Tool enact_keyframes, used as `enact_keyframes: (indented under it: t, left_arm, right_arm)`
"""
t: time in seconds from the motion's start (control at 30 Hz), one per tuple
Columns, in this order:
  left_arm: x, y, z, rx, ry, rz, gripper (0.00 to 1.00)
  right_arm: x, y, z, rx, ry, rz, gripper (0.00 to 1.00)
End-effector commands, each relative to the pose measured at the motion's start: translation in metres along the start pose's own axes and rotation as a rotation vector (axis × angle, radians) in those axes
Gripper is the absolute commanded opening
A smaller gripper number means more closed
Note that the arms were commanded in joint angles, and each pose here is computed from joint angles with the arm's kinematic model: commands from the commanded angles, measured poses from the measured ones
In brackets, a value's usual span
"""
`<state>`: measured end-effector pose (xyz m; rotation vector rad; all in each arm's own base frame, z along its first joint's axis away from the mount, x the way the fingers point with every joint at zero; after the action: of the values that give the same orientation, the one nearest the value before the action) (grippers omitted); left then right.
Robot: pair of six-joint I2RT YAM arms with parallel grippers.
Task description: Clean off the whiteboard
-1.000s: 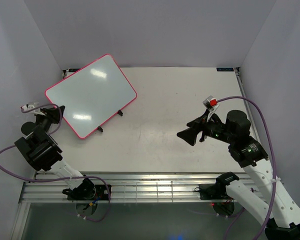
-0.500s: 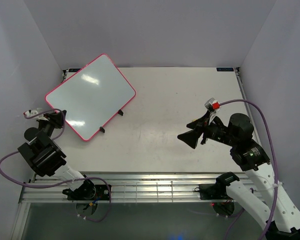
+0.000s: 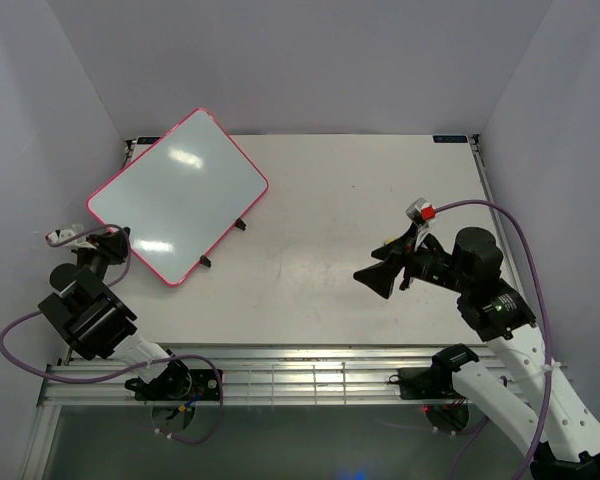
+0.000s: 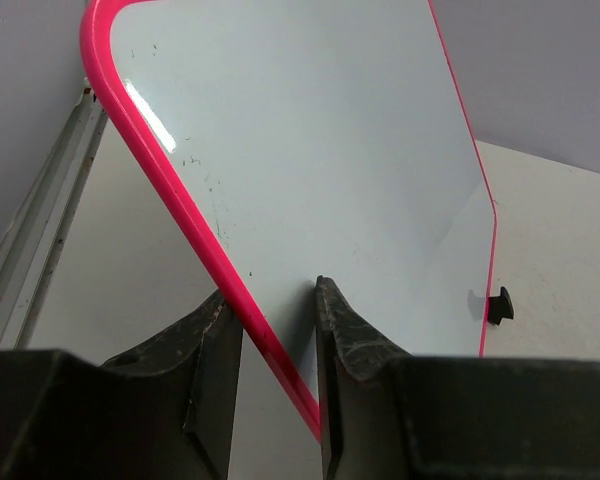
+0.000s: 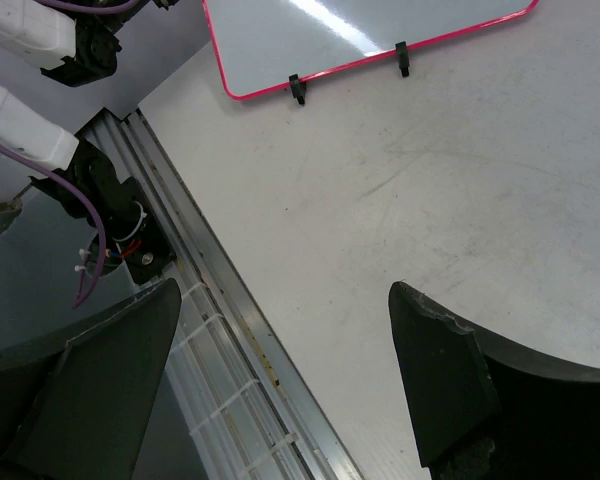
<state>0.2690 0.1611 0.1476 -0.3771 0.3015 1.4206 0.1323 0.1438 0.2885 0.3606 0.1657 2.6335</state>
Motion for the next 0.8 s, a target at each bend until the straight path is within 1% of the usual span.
enact_keyframes:
  t: [0.0,0.17,0.2,0.27,0.3,0.4,0.47,0.57,0.7,0.77]
  left_arm:
    - [0.007,0.014,0.080,-0.344,-0.534,0.143,0.00]
    - [0.006,0.012,0.082,-0.342,-0.533,0.123,0.00]
    - [0.005,0.012,0.082,-0.338,-0.539,0.115,0.01]
    - [0.004,0.012,0.076,-0.315,-0.540,0.096,0.10]
    - [0.005,0.012,0.074,-0.306,-0.540,0.092,0.19]
    - [0.001,0.008,0.063,-0.256,-0.559,0.037,0.19]
    - [-0.001,0.006,0.060,-0.248,-0.560,0.022,0.19]
    - [-0.001,0.006,0.059,-0.249,-0.560,0.027,0.25]
    - [-0.001,0.007,0.057,-0.244,-0.559,0.028,0.27]
    - [-0.001,0.006,0.055,-0.240,-0.553,0.023,0.31]
  right_arm:
    - [0.002,-0.001,0.006,-0.043,0.050,0.024,0.90]
    - [0.000,-0.004,0.003,-0.038,0.047,0.026,0.90]
    - [0.000,-0.004,0.003,-0.037,0.047,0.026,0.90]
    - [0.000,-0.004,0.004,-0.038,0.047,0.031,0.90]
    - [0.000,-0.004,0.005,-0.041,0.050,0.033,0.90]
    - [0.001,-0.005,0.005,-0.038,0.048,0.039,0.90]
    - [0.001,-0.005,0.006,-0.041,0.051,0.040,0.90]
    - [0.001,-0.005,0.006,-0.038,0.049,0.042,0.90]
    - [0.002,-0.005,0.007,-0.041,0.054,0.047,0.90]
    - [0.002,-0.005,0.007,-0.041,0.054,0.048,0.90]
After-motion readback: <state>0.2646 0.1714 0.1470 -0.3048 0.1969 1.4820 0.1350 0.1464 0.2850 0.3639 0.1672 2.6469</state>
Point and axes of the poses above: each gripper's point midway between its finger pads, its own y axis back along the fingers, its own x axis along the line the jaws close on, z = x × y, the point moved 7 cm from there along y, back along the fingers, and after that the axes turned 9 degrees about y, right-handed, at the moved point
